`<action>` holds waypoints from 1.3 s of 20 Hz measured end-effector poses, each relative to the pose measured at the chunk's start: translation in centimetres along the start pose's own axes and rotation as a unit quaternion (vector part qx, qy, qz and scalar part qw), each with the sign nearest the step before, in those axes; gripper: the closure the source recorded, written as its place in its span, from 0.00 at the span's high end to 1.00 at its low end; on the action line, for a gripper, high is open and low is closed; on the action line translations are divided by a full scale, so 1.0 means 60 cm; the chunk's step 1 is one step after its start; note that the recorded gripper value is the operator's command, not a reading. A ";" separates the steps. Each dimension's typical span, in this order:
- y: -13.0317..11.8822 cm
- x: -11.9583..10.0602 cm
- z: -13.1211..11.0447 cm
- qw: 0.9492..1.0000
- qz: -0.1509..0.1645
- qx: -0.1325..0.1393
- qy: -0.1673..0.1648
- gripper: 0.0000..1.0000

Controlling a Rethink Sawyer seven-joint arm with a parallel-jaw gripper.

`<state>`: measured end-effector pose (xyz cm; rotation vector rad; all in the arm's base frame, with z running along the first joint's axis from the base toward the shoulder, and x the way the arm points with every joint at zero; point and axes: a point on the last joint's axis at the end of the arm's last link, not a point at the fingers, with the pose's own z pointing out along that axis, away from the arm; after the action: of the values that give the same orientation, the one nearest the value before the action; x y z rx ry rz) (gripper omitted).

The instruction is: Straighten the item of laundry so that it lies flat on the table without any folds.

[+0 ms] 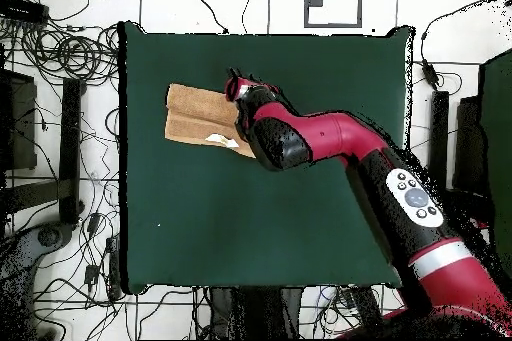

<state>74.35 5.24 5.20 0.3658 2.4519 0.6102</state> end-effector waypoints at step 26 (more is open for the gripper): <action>0.126 0.112 0.017 0.982 -0.055 0.025 0.176 1.00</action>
<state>70.50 14.65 5.07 0.1471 2.8072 0.6093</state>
